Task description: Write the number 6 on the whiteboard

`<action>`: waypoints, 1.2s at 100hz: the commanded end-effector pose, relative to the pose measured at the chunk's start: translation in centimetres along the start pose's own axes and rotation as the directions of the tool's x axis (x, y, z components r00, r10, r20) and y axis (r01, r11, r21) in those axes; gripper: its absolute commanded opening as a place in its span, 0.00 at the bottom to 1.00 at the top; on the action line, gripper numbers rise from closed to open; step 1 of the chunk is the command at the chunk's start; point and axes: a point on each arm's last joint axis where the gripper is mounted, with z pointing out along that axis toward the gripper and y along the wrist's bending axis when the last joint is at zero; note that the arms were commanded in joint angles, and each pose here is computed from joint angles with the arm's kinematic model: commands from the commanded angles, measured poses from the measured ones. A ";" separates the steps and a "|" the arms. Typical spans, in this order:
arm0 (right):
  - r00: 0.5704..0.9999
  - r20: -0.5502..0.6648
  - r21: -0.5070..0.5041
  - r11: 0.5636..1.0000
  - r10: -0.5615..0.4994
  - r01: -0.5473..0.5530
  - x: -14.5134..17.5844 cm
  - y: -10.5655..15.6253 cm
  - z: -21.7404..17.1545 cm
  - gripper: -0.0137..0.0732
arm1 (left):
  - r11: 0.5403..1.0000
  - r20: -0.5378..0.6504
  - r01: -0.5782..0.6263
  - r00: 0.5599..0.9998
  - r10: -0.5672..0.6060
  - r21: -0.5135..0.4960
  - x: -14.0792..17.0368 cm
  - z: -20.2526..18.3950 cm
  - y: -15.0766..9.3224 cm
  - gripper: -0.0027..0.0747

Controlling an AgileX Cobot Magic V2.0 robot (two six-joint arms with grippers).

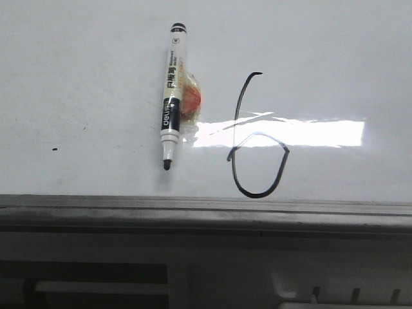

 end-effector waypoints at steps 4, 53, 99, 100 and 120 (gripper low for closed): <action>0.988 0.005 0.208 0.966 0.153 -0.151 1.7 -0.9 0.7 0.08 | 1.000 0.023 0.016 1.000 -0.016 -0.006 0.9 0.2 0.3 0.01; 0.931 -0.189 0.443 0.873 0.313 -0.204 10.2 -0.4 2.0 0.08 | 1.000 0.023 0.018 1.000 -0.018 -0.005 0.9 0.2 0.3 0.01; 0.934 -0.179 0.443 0.873 0.309 -0.204 10.1 -0.5 2.1 0.08 | 1.000 0.023 0.018 1.000 -0.018 -0.005 0.9 0.2 0.3 0.01; 0.934 -0.179 0.443 0.873 0.309 -0.204 10.1 -0.5 2.1 0.08 | 1.000 0.023 0.018 1.000 -0.018 -0.005 0.9 0.2 0.3 0.01; 0.934 -0.179 0.443 0.873 0.309 -0.204 10.1 -0.5 2.1 0.08 | 1.000 0.023 0.018 1.000 -0.018 -0.005 0.9 0.2 0.3 0.01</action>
